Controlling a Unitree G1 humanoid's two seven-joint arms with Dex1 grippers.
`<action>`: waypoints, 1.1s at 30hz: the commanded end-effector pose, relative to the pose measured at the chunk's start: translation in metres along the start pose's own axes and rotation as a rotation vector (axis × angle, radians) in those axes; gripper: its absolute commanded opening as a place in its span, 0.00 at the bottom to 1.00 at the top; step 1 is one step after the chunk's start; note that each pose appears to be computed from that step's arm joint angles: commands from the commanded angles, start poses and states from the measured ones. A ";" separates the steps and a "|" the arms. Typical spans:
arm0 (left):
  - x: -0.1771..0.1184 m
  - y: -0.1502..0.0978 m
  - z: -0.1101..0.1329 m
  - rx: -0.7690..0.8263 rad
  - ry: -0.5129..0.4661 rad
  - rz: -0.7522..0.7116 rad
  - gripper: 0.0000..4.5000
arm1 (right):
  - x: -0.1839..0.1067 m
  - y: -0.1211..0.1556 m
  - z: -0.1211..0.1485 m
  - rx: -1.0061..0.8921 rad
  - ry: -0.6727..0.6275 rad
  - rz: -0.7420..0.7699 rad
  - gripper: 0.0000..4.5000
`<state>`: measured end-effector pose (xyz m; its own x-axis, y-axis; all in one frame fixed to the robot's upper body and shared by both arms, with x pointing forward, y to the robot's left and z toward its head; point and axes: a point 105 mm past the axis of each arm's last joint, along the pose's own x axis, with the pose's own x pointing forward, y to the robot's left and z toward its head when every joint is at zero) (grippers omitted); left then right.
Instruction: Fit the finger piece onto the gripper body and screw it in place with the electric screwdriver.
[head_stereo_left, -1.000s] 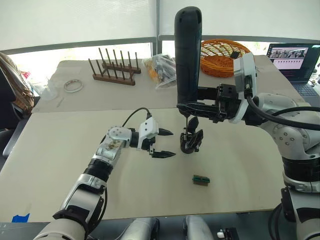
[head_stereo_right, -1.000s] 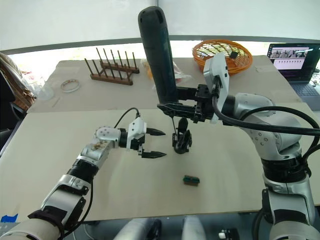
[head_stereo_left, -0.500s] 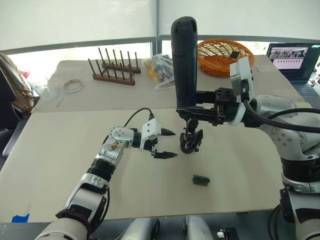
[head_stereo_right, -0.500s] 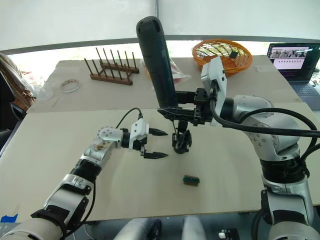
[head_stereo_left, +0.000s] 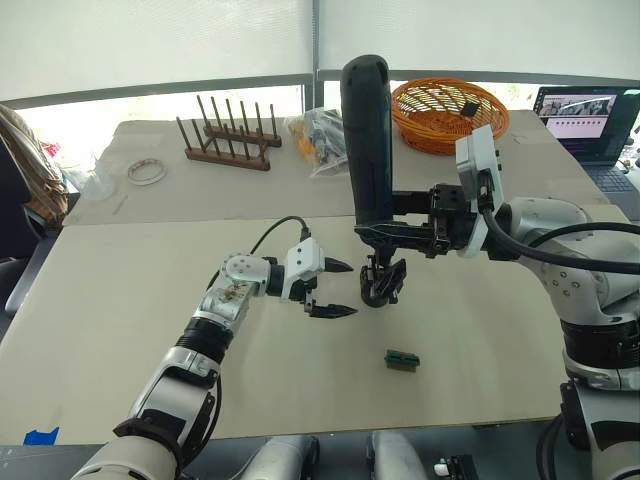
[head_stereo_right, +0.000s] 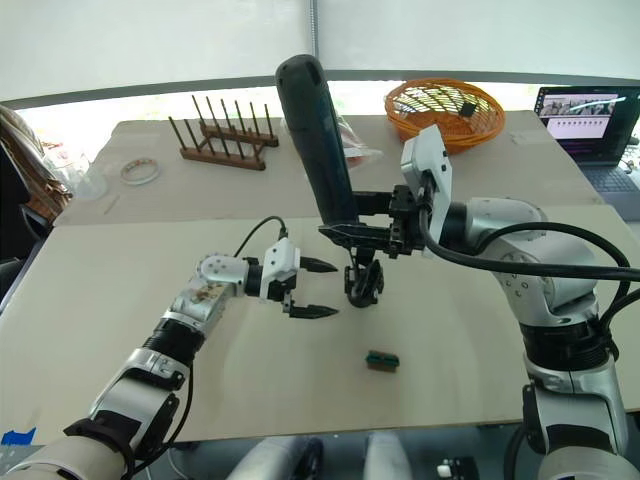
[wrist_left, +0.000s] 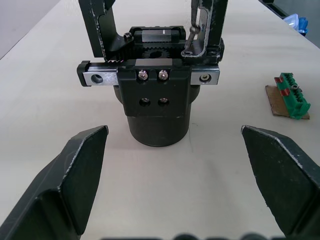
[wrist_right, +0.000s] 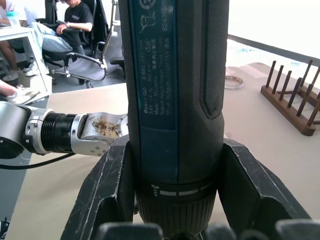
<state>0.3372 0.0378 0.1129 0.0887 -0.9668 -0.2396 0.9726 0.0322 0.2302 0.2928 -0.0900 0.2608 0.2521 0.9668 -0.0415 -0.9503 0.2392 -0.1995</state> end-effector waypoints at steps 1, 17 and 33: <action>0.002 0.002 0.015 0.058 -0.023 -0.009 1.00 | -0.004 0.002 0.018 -0.071 -0.042 -0.003 0.43; 0.002 0.002 0.017 0.060 -0.024 -0.009 1.00 | -0.002 -0.002 0.019 -0.087 -0.047 -0.004 0.43; 0.003 0.002 0.017 0.061 -0.028 -0.008 1.00 | 0.002 -0.001 0.025 -0.082 -0.056 0.006 0.43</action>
<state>0.3361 0.0356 0.1154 0.0838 -0.9682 -0.2356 0.9709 0.0261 0.2379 0.2978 -0.0863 0.2641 0.2563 0.9661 -0.0322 -0.9464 0.2440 -0.2116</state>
